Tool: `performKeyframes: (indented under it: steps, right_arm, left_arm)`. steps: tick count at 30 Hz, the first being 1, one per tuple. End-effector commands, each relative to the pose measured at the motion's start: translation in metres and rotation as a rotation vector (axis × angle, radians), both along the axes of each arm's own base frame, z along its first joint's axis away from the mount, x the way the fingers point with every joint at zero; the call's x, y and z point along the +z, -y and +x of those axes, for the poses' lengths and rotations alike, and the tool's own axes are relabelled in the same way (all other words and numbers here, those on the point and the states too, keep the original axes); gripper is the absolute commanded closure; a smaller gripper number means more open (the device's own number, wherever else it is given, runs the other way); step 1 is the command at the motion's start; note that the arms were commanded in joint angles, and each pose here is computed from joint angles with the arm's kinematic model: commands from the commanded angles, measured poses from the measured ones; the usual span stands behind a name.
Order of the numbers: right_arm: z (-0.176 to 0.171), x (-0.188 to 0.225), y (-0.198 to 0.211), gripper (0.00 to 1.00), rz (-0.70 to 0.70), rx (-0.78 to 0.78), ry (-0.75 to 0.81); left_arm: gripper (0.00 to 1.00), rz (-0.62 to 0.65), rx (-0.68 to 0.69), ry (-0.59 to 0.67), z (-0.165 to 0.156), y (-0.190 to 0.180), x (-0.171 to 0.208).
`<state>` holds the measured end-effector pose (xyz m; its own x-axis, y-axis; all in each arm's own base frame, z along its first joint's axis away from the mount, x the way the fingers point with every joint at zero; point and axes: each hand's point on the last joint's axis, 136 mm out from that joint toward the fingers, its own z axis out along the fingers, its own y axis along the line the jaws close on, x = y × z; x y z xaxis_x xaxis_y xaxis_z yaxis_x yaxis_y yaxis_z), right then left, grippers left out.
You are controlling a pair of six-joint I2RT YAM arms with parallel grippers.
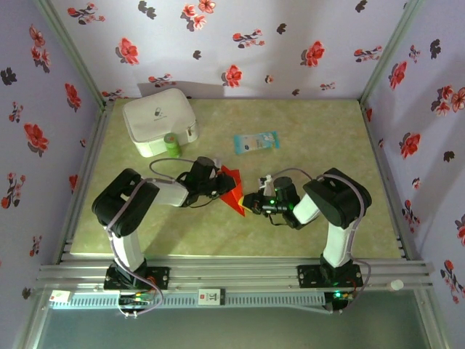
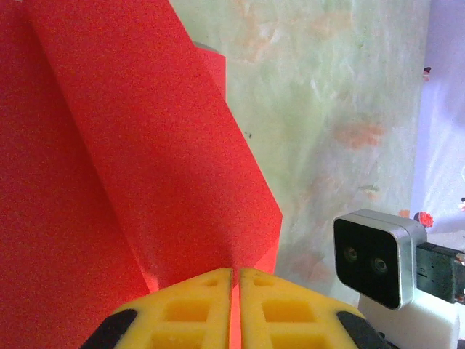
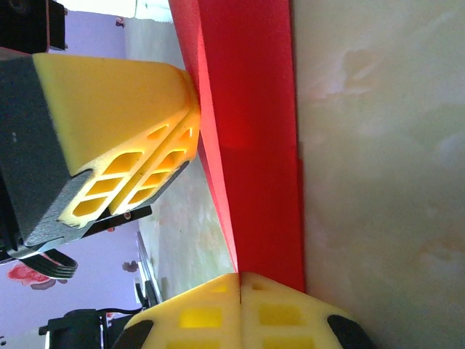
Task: Fold a paper plane with a square sheet of paper (pick it up from the middle)
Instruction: Fourth fold the wing at the center of the table.
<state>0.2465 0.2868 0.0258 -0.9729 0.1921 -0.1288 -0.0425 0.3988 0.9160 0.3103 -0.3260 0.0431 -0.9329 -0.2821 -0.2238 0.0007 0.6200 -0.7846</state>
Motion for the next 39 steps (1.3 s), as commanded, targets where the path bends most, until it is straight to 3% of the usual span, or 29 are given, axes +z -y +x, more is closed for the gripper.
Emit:
performKeyframes:
  steps: [1,39]
  right_arm:
    - [-0.001,-0.015,0.007,1.0,-0.044,-0.015,-0.049]
    - [-0.003,-0.026,0.007,1.0,-0.088,0.009,-0.106]
  left_arm:
    - [0.89,0.014,-0.01,0.038,0.007,0.004,0.001]
    - [0.9,0.093,-0.017,0.007,0.02,0.002,-0.02]
